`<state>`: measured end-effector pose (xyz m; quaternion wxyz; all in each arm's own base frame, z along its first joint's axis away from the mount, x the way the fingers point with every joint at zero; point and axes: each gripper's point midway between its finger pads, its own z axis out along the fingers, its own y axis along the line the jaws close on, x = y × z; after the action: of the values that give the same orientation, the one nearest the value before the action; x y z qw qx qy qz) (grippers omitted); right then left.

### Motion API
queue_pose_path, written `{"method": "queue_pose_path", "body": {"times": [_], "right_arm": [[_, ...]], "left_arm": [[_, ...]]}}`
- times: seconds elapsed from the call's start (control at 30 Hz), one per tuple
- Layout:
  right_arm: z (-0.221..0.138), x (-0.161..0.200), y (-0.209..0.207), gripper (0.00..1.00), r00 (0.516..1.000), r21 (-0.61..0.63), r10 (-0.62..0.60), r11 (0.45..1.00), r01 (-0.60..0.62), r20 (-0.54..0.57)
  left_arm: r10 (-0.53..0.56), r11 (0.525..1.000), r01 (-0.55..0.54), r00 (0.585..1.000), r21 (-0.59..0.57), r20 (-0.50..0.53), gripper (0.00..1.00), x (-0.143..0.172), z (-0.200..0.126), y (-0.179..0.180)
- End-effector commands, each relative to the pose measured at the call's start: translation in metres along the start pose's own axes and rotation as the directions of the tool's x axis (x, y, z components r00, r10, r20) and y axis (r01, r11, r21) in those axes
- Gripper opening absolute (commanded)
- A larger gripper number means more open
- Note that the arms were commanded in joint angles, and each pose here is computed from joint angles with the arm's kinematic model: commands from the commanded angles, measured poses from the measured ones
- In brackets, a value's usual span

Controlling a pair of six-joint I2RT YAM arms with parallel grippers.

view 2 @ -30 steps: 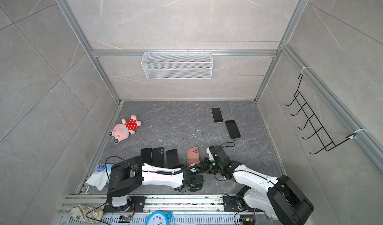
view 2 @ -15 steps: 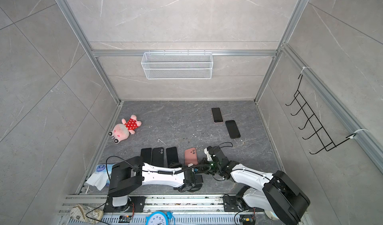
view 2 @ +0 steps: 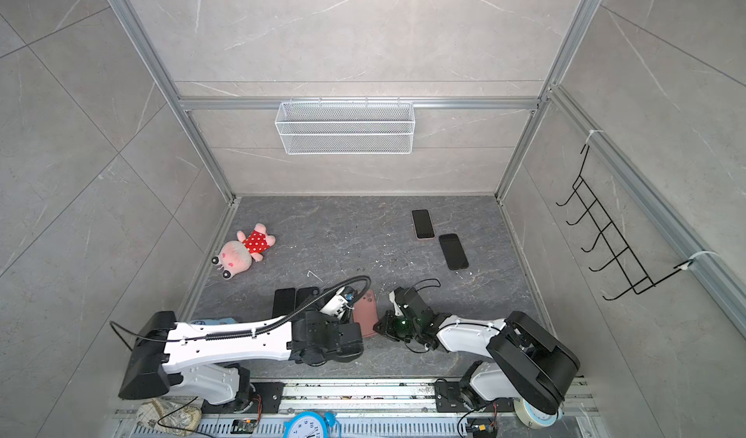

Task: Take the phone out of the phone case
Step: Move the phone to the center of the table, then place the phone case at the center of the table.

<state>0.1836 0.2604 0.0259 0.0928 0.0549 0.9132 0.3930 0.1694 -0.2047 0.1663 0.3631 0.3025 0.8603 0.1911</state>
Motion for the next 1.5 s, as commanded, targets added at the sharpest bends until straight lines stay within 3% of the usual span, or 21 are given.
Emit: {"method": "queue_pose_path", "body": {"times": [0.0,0.37,1.0,1.17,1.37,1.47], "right_arm": [[0.004,-0.022,0.014,0.00,0.996,-0.015,-0.009,1.000,0.011,0.091],[0.024,-0.019,0.023,0.00,0.993,0.025,-0.042,0.999,0.039,0.111],[0.063,0.000,0.054,0.00,0.992,0.011,-0.018,1.000,0.017,0.121],[0.062,-0.003,0.047,0.09,0.991,0.087,-0.053,0.995,0.042,0.124],[0.063,-0.006,0.049,0.12,0.989,0.121,-0.087,0.990,0.073,0.120],[0.062,-0.005,0.052,0.26,0.989,0.134,-0.107,0.987,0.093,0.101]], "left_arm": [[-0.204,0.977,0.203,0.979,0.065,0.009,0.85,0.005,0.000,0.009],[-0.430,0.889,0.408,0.900,0.206,0.071,0.90,-0.006,-0.017,0.039],[-0.498,0.848,0.458,0.861,0.266,0.104,0.91,-0.025,-0.026,0.049],[-0.502,0.841,0.457,0.859,0.288,0.102,0.91,-0.029,-0.027,0.044],[-0.503,0.837,0.456,0.858,0.301,0.099,0.91,-0.032,-0.027,0.039],[-0.502,0.838,0.455,0.859,0.301,0.099,0.91,-0.032,-0.027,0.040]]}}
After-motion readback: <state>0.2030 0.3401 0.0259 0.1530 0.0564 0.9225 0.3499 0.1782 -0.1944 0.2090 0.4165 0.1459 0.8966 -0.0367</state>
